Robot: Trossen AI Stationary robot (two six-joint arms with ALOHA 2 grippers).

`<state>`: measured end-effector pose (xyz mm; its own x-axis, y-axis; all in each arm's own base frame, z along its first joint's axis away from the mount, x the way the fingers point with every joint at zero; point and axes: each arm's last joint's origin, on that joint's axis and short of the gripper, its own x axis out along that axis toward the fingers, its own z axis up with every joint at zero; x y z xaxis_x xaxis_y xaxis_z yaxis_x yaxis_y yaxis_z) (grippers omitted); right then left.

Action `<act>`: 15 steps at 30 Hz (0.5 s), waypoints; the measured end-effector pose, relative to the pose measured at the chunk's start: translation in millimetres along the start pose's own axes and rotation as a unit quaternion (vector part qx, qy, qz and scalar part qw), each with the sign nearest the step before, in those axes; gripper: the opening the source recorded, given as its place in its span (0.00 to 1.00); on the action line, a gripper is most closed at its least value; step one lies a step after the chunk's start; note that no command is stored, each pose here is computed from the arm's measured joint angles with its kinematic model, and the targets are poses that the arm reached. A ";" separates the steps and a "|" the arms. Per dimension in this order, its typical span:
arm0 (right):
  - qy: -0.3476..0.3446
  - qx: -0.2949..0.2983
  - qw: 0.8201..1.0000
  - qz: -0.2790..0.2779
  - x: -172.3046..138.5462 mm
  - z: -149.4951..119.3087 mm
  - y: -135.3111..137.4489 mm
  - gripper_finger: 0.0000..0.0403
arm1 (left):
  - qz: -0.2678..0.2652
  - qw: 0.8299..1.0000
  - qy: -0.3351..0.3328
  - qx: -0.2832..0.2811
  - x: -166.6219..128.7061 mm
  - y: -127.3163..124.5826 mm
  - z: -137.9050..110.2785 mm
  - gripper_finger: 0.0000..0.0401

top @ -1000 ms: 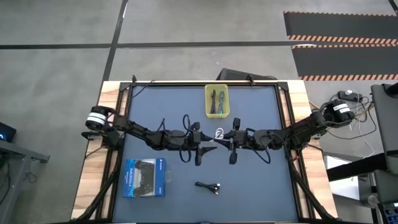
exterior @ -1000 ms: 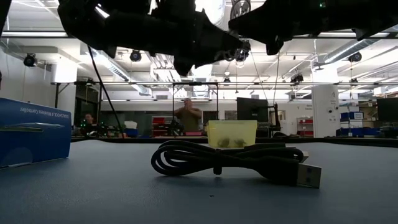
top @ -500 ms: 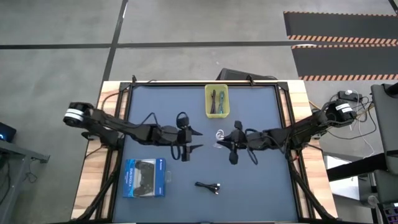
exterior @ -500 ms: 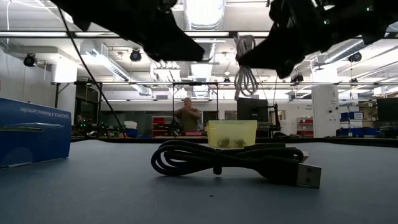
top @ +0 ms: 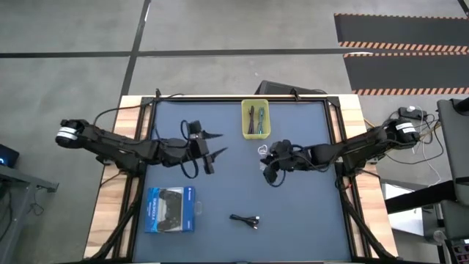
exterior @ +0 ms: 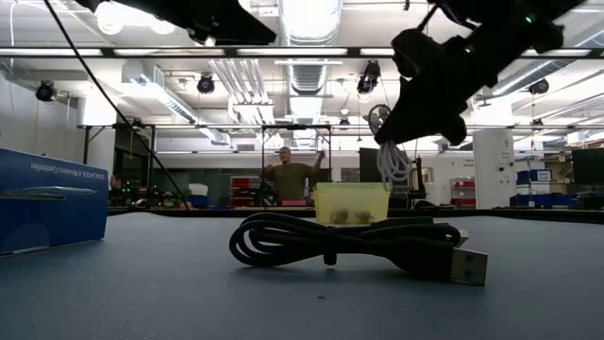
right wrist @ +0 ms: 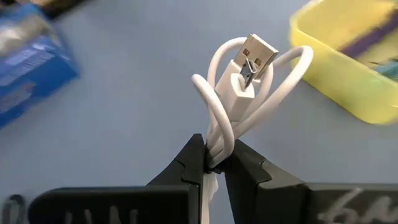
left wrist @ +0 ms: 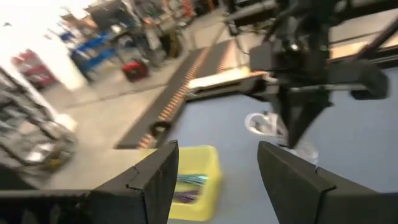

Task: Pick and place USB-C Cables
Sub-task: Put the white charger cable into the yellow bin

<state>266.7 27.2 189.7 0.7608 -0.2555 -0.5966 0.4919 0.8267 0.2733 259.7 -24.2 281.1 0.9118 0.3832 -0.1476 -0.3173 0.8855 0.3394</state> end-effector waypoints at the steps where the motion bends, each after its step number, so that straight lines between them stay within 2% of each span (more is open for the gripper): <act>1: 0.012 0.002 1.000 -0.012 -1.2 4.1 0.5 0.07 | 0.012 1.000 -0.002 0.006 -2.2 2.3 0.5 0.51; 8: 0.064 0.021 0.996 -0.064 -16.2 42.0 8.4 0.07 | 0.088 0.995 0.011 0.035 -14.7 13.7 -1.9 0.51; 11: 0.081 0.042 0.992 -0.087 -23.4 61.8 10.2 0.07 | 0.095 0.994 0.022 0.042 -17.6 14.6 -7.3 0.51; 15: 0.099 0.042 0.988 -0.110 -28.0 88.0 12.6 0.07 | 0.096 0.994 0.028 0.046 -21.0 14.5 -16.0 0.51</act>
<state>288.9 0.6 276.3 0.5384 -0.3145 -0.7818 0.6758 0.7154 0.1776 231.7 -15.2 274.3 0.8199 0.5592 -0.1229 -0.4565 0.7680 0.4492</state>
